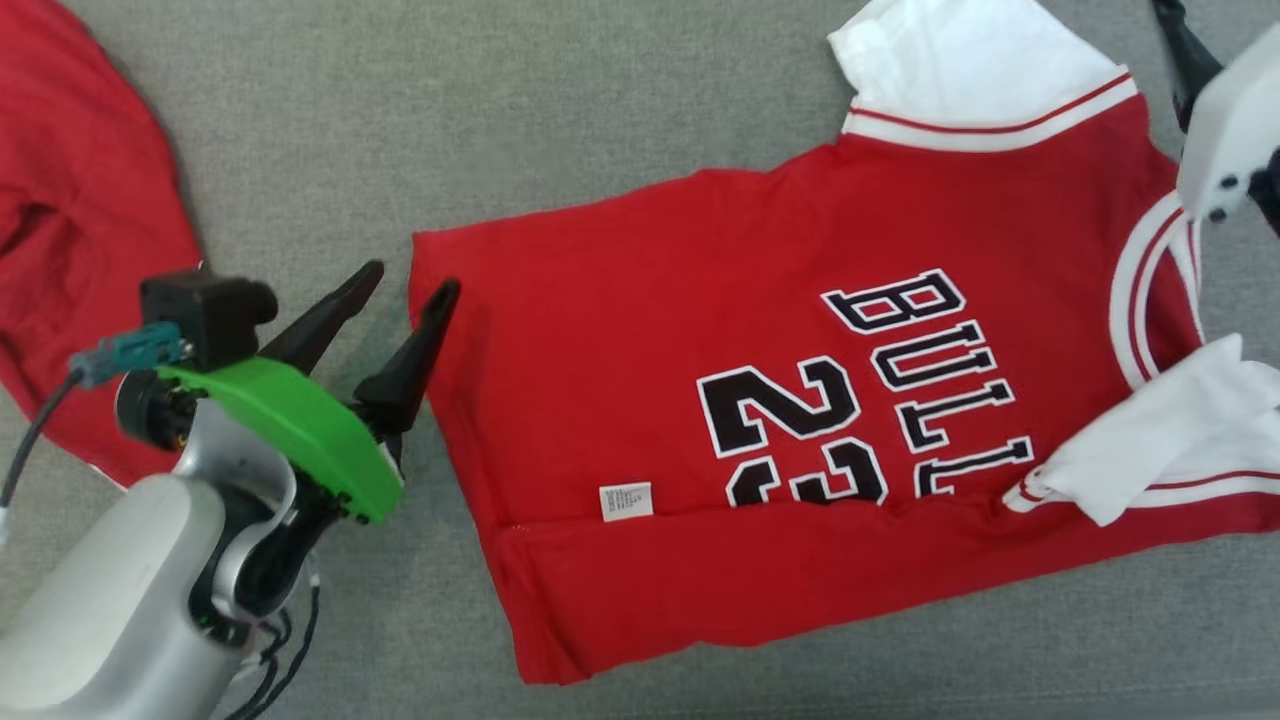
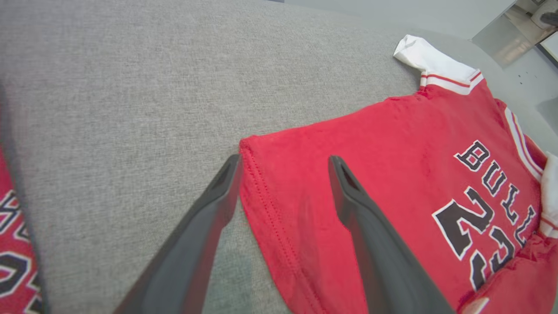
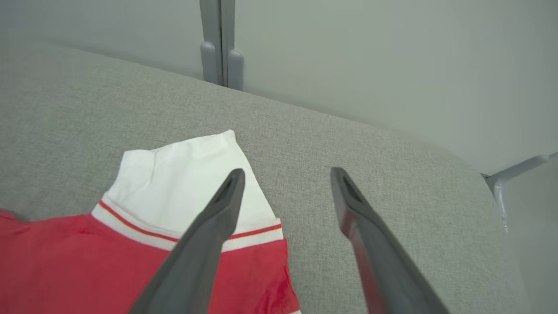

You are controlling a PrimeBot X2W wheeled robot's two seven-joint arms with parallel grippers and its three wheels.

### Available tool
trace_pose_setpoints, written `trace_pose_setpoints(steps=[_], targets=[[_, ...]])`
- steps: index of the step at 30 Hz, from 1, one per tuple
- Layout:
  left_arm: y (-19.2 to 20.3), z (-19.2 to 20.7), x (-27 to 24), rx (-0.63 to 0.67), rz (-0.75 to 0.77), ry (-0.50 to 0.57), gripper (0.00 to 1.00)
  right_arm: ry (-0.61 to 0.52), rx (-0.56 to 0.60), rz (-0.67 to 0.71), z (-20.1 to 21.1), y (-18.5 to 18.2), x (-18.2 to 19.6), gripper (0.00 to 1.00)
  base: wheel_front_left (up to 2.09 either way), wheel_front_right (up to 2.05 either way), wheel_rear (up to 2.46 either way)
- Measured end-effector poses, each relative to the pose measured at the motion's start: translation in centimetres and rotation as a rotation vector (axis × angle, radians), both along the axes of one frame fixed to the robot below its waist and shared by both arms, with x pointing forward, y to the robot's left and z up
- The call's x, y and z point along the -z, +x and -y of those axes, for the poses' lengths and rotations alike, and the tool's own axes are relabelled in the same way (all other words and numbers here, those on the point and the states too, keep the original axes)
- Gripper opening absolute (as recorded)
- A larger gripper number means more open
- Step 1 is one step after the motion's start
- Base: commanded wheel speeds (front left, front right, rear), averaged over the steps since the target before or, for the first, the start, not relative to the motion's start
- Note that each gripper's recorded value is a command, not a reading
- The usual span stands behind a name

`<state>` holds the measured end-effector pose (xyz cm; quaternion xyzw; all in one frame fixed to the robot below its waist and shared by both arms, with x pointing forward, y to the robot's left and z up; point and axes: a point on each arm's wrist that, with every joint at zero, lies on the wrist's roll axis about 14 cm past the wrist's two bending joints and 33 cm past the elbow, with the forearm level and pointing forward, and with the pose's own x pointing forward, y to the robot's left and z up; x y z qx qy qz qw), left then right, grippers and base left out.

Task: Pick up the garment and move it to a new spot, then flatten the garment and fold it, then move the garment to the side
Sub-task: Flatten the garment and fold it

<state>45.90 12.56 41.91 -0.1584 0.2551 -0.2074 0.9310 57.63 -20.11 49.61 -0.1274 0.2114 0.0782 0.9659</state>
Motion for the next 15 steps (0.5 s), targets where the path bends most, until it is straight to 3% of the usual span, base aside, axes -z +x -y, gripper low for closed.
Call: trace_pose_setpoints(steps=[6,15], targets=[[1.4,0.5,3.2,-0.005,-0.06,-0.003,1.0,-0.01,-0.033,-0.094,-3.2,4.9,5.4,1.0,0.0,0.0,0.0],[1.5,-0.8,5.3,-0.012,-0.093,0.029,1.0,0.032,-0.058,-0.213,-6.4,7.5,12.0,1.0,0.0,0.0,0.0]])
